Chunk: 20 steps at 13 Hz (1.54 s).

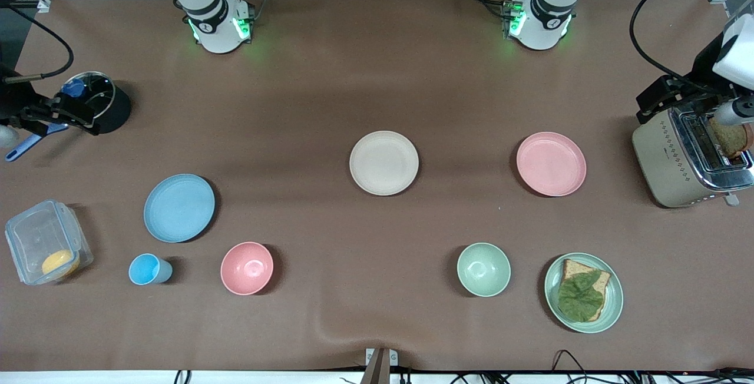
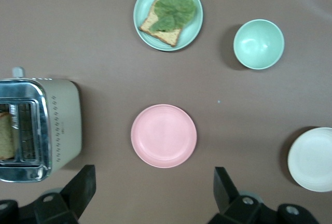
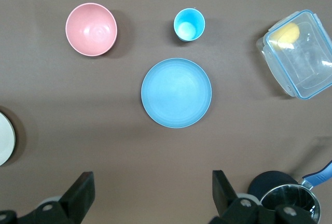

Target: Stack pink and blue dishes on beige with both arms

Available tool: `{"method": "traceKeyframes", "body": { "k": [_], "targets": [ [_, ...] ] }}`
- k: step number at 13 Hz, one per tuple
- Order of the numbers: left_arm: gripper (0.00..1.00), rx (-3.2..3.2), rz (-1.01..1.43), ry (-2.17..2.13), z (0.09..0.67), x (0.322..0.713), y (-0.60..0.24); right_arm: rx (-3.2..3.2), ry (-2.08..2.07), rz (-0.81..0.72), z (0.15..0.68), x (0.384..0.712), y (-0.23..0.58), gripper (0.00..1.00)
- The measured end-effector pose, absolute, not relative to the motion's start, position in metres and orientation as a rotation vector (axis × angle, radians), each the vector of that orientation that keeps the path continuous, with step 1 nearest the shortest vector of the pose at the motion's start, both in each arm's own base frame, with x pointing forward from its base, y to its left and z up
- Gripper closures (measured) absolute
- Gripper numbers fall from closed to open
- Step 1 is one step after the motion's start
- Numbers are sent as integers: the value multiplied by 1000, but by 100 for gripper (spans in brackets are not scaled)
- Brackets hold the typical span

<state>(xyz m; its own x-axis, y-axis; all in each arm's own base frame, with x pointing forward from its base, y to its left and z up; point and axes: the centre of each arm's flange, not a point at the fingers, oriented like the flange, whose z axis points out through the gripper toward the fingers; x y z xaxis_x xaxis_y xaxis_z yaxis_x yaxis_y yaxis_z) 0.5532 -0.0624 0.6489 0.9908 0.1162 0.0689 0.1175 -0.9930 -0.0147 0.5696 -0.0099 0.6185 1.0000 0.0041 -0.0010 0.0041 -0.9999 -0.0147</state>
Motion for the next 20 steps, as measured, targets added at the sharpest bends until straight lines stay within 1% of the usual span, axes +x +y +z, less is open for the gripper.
{"method": "traceKeyframes", "body": {
  "k": [4,10,12,15,17,20],
  "targets": [
    [0,-3116,-24,-186,643,549,-62,-3127,-5,5,618,569,-10,0],
    [0,-3113,32,-140,639,546,-61,-3127,-2,9,617,569,-11,0],
    [0,-3105,118,-105,621,547,-60,-3127,1,11,616,569,-12,0],
    [0,-3088,249,-124,555,555,-52,-3127,2,13,615,569,-12,0],
    [0,-3090,254,-150,492,560,-39,-3127,4,16,615,569,-13,0],
    [0,-3093,241,-213,397,550,-12,-3127,14,32,608,570,-16,0]
  ]
}}
